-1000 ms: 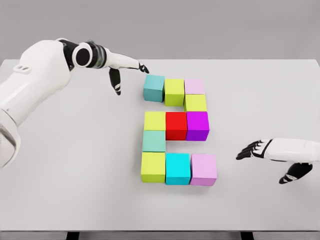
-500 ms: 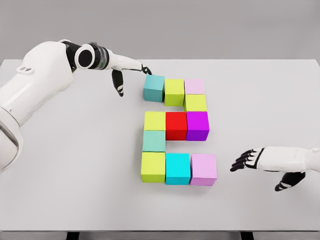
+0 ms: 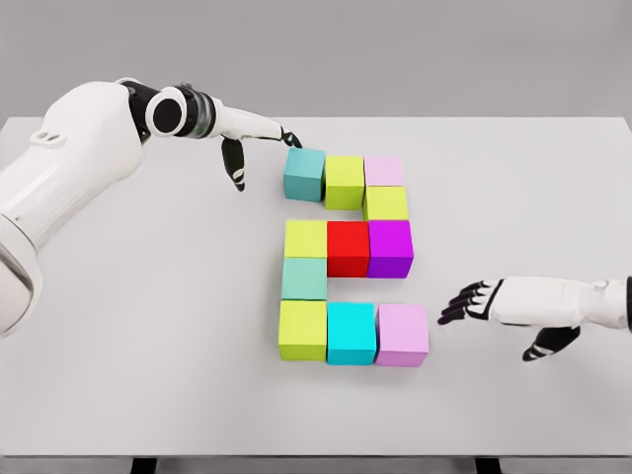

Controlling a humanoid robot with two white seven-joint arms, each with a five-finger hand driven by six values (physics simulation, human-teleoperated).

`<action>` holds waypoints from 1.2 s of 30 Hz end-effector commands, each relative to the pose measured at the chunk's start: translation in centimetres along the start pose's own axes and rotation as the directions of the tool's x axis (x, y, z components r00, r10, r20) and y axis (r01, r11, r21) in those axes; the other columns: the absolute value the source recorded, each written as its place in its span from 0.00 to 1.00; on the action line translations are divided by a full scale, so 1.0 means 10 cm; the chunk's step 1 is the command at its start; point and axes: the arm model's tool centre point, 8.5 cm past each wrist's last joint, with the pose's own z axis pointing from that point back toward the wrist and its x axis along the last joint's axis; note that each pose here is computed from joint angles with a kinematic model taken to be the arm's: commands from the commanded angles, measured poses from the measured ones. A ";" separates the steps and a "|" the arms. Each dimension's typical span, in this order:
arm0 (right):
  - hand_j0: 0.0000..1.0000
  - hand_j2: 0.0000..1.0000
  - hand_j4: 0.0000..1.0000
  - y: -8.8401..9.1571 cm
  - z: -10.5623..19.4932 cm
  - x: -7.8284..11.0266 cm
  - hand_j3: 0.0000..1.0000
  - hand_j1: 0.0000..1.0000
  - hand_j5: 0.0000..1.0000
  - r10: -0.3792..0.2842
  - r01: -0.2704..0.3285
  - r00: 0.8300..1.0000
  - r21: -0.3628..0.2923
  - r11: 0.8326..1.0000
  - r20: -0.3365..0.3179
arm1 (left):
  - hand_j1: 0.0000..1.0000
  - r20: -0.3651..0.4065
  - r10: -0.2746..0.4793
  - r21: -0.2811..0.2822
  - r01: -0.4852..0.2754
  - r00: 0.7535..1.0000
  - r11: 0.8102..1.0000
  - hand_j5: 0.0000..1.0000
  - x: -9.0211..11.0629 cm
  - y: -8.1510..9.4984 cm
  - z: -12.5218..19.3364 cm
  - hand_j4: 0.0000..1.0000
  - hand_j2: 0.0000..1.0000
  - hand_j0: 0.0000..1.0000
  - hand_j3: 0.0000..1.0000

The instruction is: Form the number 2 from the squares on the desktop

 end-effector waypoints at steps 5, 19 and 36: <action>1.00 1.00 1.00 0.07 -0.16 -0.04 1.00 1.00 1.00 -0.003 0.002 1.000 0.036 0.999 0.012 | 1.00 0.006 0.003 0.001 -0.003 1.000 1.000 1.00 0.00 -0.02 0.00 1.00 1.00 1.00 1.00; 1.00 1.00 1.00 0.08 -0.16 -0.01 1.00 1.00 1.00 0.007 -0.008 1.000 0.049 0.999 0.016 | 1.00 0.018 0.002 0.003 -0.002 1.000 1.000 1.00 0.03 -0.01 0.00 1.00 1.00 1.00 1.00; 1.00 1.00 1.00 0.09 -0.23 0.10 1.00 1.00 1.00 0.035 -0.038 0.998 0.062 0.997 0.045 | 1.00 0.032 -0.009 0.005 0.009 0.999 1.000 1.00 0.04 -0.04 0.03 1.00 1.00 1.00 1.00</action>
